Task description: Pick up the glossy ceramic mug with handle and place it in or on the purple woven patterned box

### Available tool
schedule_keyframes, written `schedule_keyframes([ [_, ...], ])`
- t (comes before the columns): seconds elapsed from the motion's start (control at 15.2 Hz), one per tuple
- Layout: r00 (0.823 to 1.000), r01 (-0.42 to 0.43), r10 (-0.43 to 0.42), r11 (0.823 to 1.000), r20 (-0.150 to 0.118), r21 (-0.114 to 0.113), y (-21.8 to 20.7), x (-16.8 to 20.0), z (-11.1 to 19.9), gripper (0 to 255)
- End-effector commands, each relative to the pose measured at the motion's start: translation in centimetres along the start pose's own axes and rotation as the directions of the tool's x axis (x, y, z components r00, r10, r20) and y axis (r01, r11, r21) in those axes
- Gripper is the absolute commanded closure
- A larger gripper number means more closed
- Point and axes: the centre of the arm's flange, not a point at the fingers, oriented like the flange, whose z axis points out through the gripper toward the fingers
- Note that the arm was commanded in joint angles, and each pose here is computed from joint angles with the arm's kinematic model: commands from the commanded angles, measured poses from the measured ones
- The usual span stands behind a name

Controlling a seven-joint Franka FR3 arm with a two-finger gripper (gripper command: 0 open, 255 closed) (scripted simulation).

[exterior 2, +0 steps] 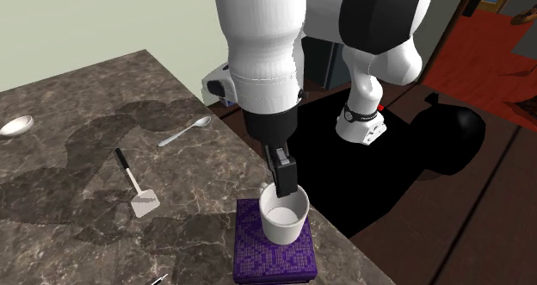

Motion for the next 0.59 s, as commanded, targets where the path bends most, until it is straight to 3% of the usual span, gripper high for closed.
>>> schedule_keyframes([
  [0.0,1.000,0.000,0.000,1.000,0.000,-0.001,-0.1,0.1,-2.3,0],
  [0.53,1.000,0.000,0.000,1.000,0.000,-0.001,-0.1,0.1,-3.3,0],
])
